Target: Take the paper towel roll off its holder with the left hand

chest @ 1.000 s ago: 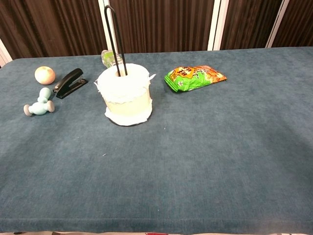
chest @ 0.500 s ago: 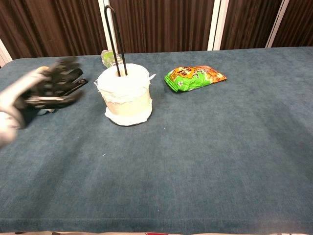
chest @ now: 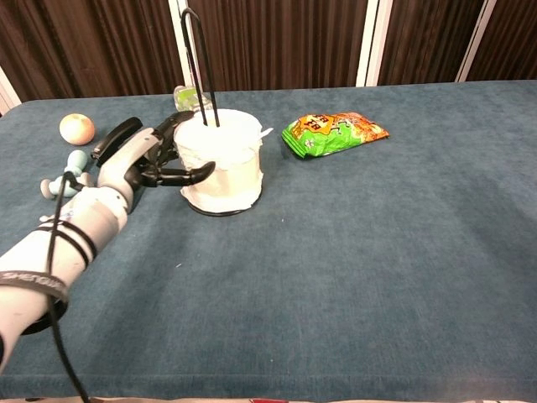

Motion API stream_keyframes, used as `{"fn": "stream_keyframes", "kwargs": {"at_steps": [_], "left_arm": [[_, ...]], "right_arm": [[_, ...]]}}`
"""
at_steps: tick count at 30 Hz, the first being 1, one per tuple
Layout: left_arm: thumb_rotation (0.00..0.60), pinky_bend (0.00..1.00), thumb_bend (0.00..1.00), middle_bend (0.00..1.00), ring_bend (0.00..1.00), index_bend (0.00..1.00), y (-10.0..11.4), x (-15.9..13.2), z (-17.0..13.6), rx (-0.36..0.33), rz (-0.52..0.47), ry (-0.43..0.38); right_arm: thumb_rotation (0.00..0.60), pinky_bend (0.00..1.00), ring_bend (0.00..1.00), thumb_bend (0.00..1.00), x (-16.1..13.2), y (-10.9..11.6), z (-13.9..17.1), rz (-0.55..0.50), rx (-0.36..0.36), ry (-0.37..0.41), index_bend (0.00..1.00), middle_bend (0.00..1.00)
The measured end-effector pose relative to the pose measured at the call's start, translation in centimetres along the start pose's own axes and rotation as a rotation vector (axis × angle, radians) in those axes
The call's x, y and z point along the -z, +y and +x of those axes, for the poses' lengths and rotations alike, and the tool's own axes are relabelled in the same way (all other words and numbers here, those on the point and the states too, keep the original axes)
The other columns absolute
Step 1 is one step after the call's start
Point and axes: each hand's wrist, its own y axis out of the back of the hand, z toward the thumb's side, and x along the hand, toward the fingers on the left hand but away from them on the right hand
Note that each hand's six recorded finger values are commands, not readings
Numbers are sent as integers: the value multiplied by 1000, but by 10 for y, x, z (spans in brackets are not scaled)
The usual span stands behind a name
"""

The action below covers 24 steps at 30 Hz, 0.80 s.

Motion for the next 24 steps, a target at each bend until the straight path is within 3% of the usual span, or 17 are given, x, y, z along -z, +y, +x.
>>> {"fn": "stream_keyframes", "kwargs": {"at_steps": [5,7,9,11,13,16,20,24], "left_arm": [[600,41,333,0,0,0,-2,-4,8,-29,11,6],[600,132,344,0,20,0,-2,-3,11,-50,36,16],[600,256,368,40,147,25,-1,-1,14,-73,48,33],[600,418,405,179,321,144,0,0,16,-96,42,51],[600,608,473,412,508,370,1,-1,16,-107,43,57],[600,796,616,652,705,623,1,-6,14,-124,29,50],[600,909,743,788,825,777,6,-18,11,-164,-2,19],[600,937,751,809,852,801,13,-39,6,-209,-27,-35]], "right_arm": [[600,0,0,100,2,3,1,-10,2,7,0,0],[600,0,0,100,2,4,2,-14,6,9,0,0],[600,0,0,100,2,5,3,-17,10,11,0,0],[600,0,0,100,3,7,4,-20,13,12,0,0],[600,0,0,100,3,7,5,-20,15,16,0,0],[600,0,0,100,2,7,6,-19,17,22,0,0],[600,0,0,100,1,7,8,-18,19,25,0,0],[600,0,0,100,0,7,9,-14,17,31,0,0]]}}
